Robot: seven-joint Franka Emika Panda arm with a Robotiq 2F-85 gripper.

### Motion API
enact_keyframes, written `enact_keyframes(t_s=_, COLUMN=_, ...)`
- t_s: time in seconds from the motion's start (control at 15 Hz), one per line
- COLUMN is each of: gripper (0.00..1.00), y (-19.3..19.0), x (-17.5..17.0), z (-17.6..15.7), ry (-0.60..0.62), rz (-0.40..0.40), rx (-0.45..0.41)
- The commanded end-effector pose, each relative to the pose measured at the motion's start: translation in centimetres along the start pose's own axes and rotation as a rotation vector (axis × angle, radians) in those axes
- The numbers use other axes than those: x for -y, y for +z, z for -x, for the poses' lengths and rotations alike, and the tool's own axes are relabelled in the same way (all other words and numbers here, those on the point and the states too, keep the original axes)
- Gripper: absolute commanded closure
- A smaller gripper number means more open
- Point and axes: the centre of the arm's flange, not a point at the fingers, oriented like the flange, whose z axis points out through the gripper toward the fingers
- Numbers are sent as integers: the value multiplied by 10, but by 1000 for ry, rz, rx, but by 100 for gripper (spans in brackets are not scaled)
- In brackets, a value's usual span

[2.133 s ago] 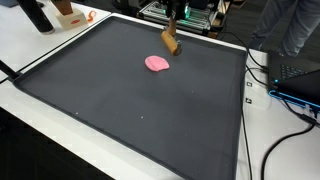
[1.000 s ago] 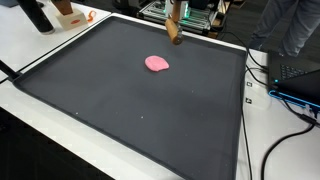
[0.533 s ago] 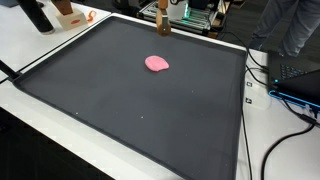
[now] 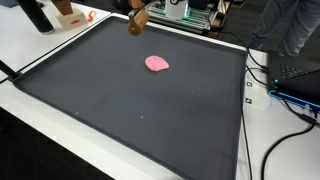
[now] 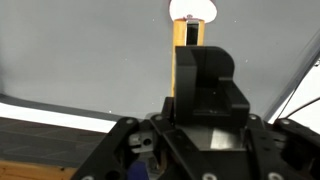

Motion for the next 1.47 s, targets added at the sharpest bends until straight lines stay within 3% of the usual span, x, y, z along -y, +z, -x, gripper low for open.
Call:
enact_keyframes(t_s=0.0, gripper=76, y=17, x=-33, z=7, ry=67, rz=-63, rx=24)
enact_keyframes(t_s=0.47, gripper=76, y=64, x=-81, z=29, ry=132, rz=-183, rx=45)
enact_keyframes(t_s=0.93, gripper=76, y=97, x=-119, z=51, ry=161, rz=-211, rx=80)
enact_keyframes(t_s=1.4, gripper=76, y=118, x=-134, z=66, ry=163, rz=-243, rx=100)
